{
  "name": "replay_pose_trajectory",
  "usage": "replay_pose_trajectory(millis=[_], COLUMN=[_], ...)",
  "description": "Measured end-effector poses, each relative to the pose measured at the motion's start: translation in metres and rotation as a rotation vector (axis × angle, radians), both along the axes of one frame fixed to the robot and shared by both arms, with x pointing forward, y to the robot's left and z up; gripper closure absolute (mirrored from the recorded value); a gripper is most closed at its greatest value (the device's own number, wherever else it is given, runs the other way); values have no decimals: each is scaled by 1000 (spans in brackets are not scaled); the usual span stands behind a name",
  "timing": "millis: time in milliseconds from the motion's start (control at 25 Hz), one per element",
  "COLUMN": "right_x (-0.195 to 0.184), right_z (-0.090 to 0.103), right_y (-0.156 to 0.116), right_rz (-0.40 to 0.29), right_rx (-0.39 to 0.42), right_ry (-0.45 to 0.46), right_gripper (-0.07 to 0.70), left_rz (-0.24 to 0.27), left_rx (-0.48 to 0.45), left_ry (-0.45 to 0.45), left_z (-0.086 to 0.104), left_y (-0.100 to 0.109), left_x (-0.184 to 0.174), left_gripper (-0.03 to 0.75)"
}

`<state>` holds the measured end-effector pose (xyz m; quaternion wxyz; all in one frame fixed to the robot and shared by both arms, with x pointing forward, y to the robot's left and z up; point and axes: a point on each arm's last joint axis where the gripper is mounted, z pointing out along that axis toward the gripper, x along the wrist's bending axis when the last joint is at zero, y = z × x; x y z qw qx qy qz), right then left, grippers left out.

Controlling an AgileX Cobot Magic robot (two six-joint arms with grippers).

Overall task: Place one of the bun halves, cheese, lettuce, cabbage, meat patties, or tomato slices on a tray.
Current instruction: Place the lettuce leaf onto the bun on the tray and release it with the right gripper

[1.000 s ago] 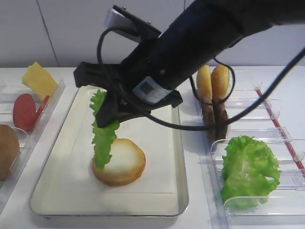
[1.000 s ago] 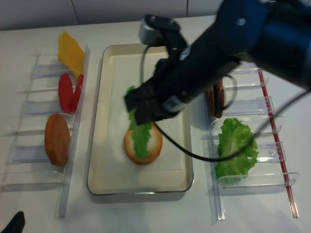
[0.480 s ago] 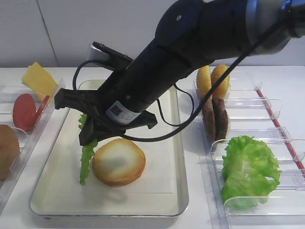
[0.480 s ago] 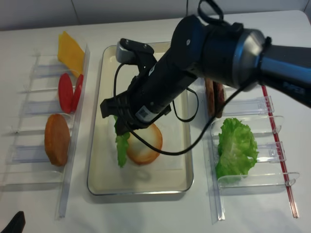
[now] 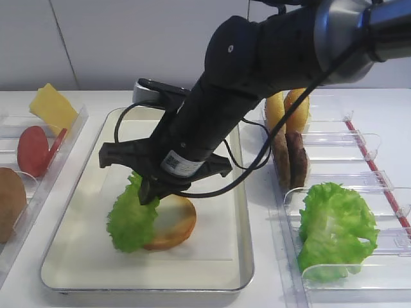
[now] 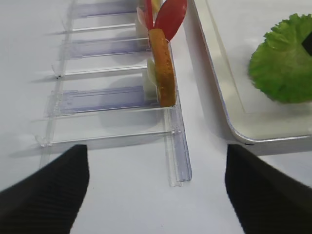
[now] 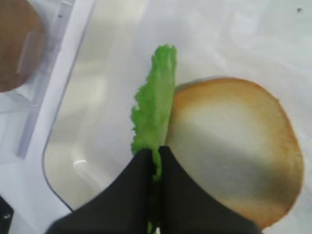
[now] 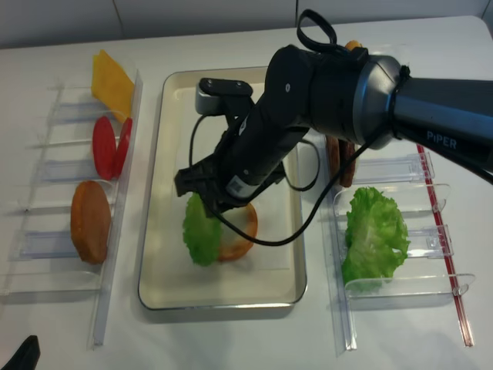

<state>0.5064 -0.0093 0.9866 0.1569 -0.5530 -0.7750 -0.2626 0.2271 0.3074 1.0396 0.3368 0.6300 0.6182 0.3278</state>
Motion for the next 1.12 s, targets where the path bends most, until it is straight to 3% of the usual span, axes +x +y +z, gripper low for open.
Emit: replay_pose_trajectory(millis=[200,760,880,1120], right_x=[1,1,0,0], right_z=[-4,-6,-6,-6], right_y=[-6,-9,-9,-9], right_rz=[-17,18,30,34], right_rx=[-83,-124,-117,-116], right_ry=[-9,-20,-24,-20], right_gripper=[576,562,478,105], left_rz=[0,0,0,0], left_rx=[0,0,0,0], left_ry=[0,0,0,0], left_z=[0,0,0,0], left_y=[0,0,0,0], left_x=[0,0,0,0], left_gripper=[179,179,179,179])
